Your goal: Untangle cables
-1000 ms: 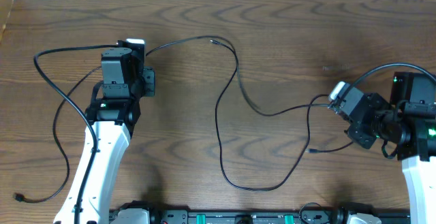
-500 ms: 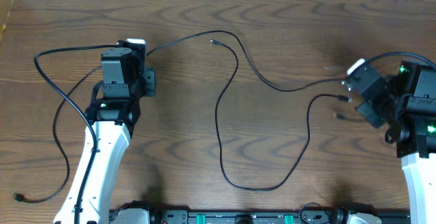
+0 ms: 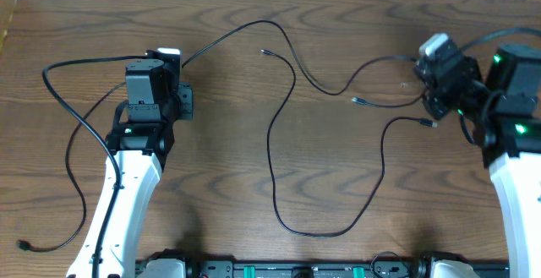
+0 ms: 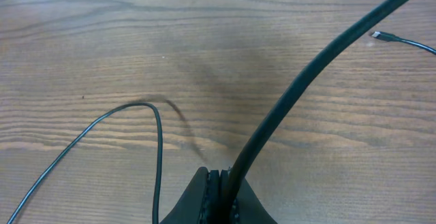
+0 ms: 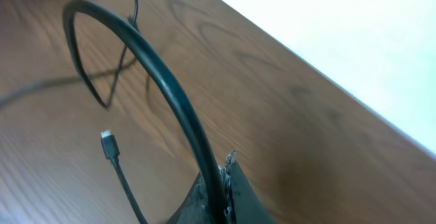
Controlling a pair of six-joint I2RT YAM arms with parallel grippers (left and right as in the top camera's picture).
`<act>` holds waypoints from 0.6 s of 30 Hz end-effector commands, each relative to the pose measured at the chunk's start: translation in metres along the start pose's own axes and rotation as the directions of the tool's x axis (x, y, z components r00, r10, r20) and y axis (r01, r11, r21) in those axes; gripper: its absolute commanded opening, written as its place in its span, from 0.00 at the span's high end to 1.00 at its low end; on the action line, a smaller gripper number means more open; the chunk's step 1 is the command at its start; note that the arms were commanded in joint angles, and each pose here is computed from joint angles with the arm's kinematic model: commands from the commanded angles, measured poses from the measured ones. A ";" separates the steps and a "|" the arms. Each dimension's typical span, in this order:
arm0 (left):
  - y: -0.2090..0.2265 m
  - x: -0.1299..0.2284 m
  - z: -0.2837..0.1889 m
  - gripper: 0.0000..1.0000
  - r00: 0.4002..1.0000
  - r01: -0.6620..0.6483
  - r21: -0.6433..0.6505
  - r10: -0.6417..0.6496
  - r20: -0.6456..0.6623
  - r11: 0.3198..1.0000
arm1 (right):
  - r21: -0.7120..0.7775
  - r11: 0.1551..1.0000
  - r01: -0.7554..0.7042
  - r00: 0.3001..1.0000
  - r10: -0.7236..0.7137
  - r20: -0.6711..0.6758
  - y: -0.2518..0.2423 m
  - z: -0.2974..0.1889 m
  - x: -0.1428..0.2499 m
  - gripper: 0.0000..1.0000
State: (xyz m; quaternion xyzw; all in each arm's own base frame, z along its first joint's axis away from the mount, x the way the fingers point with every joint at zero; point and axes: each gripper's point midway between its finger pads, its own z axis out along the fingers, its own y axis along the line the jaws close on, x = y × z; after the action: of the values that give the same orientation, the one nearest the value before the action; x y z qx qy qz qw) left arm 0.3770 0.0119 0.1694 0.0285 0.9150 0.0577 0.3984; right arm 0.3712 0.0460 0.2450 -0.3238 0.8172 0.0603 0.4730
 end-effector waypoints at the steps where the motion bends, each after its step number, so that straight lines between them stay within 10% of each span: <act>1: 0.002 0.002 -0.002 0.93 1.000 0.011 -0.005 -0.011 -0.003 1.000 | -0.095 0.973 -0.209 0.977 0.212 0.018 0.013 0.023 -0.008 0.99; 18: 0.002 0.005 -0.002 0.93 1.000 0.010 -0.004 -0.010 -0.015 1.000 | -0.438 0.896 -0.073 0.969 0.168 0.183 0.177 0.162 -0.076 0.99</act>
State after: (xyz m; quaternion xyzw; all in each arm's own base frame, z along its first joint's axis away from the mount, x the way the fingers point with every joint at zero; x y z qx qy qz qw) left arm 0.3743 0.0119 0.1666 0.0277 0.9181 0.0571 0.3913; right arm 0.4235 0.2506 0.1946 -0.3569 0.7481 0.2679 0.4912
